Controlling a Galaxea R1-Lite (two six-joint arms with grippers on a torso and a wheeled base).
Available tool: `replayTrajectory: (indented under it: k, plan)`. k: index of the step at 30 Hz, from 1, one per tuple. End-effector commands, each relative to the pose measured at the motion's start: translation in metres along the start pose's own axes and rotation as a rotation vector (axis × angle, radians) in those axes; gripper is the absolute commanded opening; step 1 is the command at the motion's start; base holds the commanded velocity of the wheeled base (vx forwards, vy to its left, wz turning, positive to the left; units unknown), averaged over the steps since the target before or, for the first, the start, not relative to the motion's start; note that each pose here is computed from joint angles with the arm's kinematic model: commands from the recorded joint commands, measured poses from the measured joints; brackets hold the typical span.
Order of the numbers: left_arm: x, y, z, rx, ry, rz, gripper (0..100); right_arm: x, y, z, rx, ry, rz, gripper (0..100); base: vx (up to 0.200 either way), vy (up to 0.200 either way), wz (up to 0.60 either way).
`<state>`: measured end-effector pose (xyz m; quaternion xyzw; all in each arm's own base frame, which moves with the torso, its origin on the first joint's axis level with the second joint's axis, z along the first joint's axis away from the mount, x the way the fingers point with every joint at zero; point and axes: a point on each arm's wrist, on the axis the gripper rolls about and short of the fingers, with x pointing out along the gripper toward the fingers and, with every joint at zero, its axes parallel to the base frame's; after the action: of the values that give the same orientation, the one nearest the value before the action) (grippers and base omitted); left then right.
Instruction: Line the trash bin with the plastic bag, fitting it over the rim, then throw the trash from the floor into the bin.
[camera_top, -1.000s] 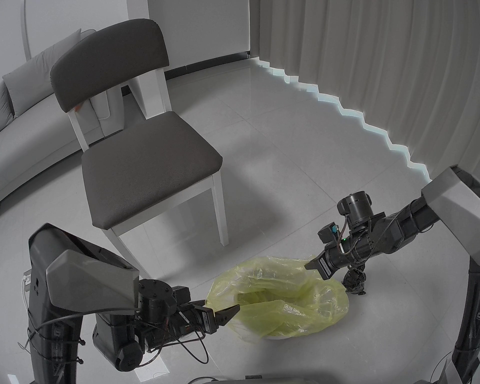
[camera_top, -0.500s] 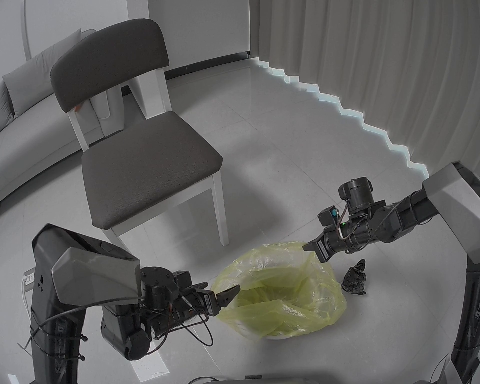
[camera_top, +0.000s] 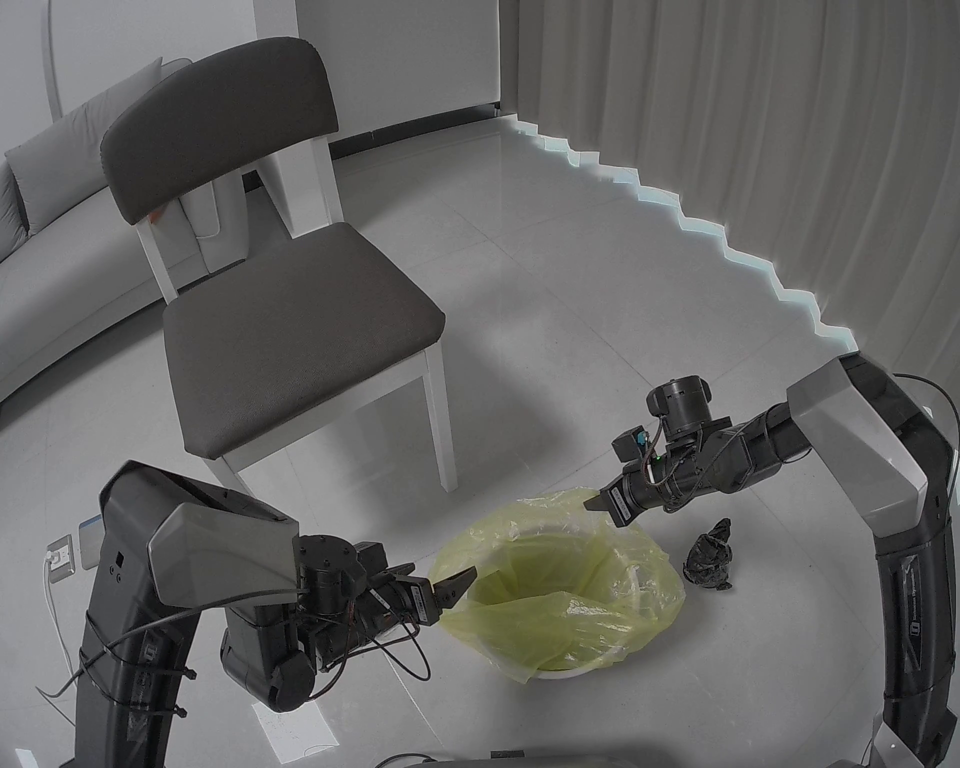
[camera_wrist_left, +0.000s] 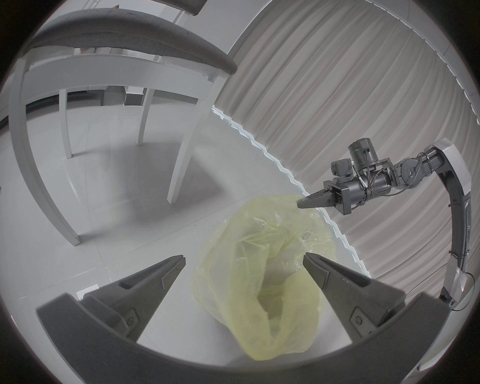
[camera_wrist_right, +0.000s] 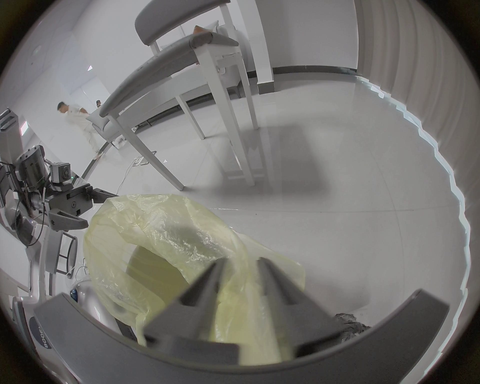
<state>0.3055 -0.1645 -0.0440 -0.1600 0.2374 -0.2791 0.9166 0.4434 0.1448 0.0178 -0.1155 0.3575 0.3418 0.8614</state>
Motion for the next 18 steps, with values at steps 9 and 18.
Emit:
replayTrajectory:
  k: [9,18]
  plan:
    - [0.0,0.001,0.002,-0.001,-0.018,-0.002,100,-0.043,-0.007,0.016,0.033,-0.055,-0.043,100,0.0,0.0,0.0]
    - [-0.013,0.011,-0.004,-0.019,0.022,0.046,100,-0.064,0.083,-0.022,-0.06,0.047,0.147,100,0.0,0.0,0.0]
